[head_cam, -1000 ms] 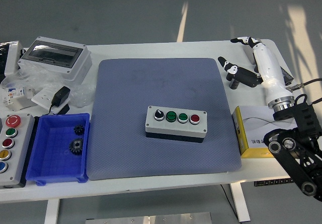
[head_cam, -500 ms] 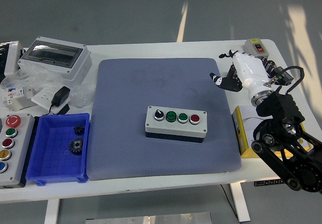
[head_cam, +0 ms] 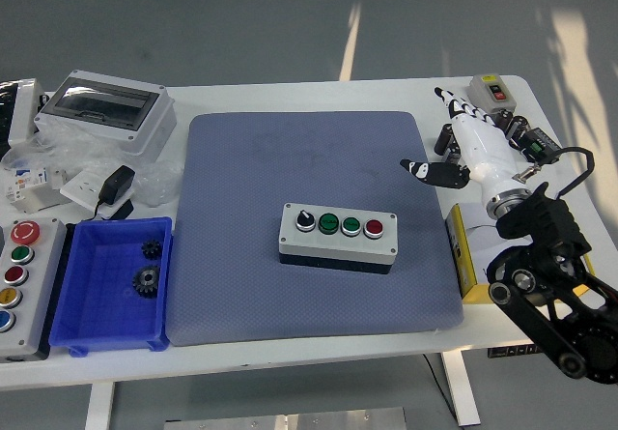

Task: Pick up the button,place it on the desk,press the button,press the button

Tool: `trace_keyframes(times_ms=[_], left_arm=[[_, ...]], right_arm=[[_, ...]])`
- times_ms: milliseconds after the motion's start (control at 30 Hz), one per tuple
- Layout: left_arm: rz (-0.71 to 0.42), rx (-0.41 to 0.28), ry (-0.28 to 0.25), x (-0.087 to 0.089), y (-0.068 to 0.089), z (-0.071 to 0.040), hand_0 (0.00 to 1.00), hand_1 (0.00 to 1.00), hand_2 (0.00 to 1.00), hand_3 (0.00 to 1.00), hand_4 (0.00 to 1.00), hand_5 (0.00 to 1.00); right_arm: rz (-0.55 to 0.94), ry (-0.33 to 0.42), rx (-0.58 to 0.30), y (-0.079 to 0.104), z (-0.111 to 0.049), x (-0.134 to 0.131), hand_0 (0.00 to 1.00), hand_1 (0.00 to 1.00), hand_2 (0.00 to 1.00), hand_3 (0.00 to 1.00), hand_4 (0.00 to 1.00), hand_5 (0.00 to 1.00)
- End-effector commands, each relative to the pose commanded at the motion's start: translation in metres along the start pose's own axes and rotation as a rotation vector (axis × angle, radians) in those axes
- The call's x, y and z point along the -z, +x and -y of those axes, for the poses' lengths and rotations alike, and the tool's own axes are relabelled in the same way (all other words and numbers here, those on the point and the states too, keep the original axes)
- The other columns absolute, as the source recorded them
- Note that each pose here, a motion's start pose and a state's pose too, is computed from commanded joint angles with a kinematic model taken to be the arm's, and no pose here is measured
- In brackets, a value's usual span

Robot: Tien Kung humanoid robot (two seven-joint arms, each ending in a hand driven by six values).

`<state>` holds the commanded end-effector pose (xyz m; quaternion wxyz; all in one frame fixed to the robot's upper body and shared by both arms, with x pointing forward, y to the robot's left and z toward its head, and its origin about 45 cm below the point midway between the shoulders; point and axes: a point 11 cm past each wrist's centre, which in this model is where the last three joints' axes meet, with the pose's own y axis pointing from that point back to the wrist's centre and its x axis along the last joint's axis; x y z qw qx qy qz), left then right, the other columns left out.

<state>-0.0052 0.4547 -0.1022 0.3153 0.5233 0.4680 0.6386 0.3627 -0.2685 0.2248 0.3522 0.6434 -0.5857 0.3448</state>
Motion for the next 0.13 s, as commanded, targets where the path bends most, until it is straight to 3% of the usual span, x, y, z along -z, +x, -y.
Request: trace_keyframes(times_ms=[133], left_arm=[[-0.004,0.014,0.009,0.0037,-0.0072,0.0002,0.624,0.572,0.546,0.602,0.619,0.181]], right_arm=[[0.132,0.047,0.020,0.0071,-0.0027,-0.0040,0.998,0.998,0.998,0.998,0.849,0.229]])
